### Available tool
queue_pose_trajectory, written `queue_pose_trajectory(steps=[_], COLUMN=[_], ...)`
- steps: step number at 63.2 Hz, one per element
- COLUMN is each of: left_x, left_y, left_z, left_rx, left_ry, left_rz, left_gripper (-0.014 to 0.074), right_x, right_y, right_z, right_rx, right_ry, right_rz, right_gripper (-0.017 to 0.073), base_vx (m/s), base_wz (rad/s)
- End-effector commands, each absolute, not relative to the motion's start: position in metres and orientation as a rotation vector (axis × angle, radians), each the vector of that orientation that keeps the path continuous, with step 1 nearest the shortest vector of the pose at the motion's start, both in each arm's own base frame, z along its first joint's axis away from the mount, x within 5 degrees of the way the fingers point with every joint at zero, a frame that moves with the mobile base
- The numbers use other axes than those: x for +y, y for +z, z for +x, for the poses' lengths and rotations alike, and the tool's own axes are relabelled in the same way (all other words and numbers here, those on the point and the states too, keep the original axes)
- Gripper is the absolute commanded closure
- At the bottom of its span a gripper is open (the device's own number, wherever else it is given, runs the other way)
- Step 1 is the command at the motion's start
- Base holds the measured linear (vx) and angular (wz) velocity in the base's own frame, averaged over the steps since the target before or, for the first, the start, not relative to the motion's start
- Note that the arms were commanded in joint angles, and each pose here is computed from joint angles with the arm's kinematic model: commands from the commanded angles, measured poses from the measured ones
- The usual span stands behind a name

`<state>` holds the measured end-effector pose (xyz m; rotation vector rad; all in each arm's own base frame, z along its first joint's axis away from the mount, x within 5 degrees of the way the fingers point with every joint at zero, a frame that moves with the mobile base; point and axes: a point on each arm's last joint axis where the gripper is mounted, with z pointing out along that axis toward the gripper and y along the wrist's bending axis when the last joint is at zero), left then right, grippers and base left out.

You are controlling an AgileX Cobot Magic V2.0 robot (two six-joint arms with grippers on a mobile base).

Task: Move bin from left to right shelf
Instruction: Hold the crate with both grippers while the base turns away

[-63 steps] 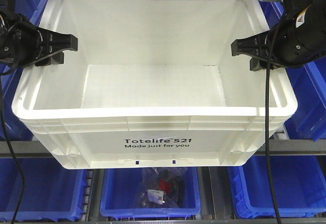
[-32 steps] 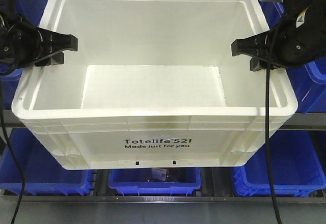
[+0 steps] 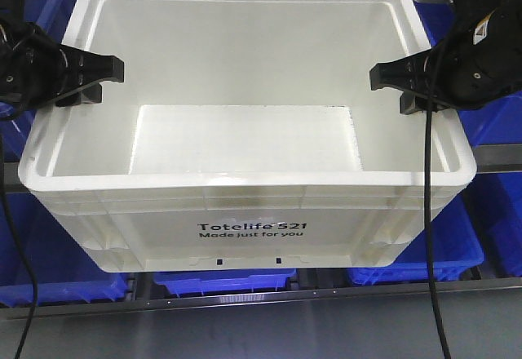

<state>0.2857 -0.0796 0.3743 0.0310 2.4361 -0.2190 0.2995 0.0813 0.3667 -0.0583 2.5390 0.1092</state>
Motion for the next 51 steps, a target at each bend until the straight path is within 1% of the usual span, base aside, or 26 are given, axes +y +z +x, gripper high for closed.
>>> queue_pose_trajectory(steps=[1,28,51], left_x=[-0.0744,-0.0744,-0.0744], left_y=[0.4116,0.4116,0.4116], left_z=[0.2754,0.2754,0.2754], left_rx=[2.238,2.238,2.238], left_ry=[-0.212,-0.212,-0.212], left_rz=[0.084,0.084,0.084], left_gripper=[0.0459,0.0459,0.0459], right_x=[0.0663,0.0663,0.0663], right_y=[0.3993,0.3993,0.3993], right_z=[0.2989,0.2989,0.2989], right_rx=[2.333,2.333,2.333], right_ry=[0.015,0.015,0.015], right_rz=[-0.06,-0.06,-0.06], right_gripper=[0.046,0.046,0.046], base_vx=[-0.08,-0.07,-0.05], base_wz=[-0.32,-0.41,-0.62])
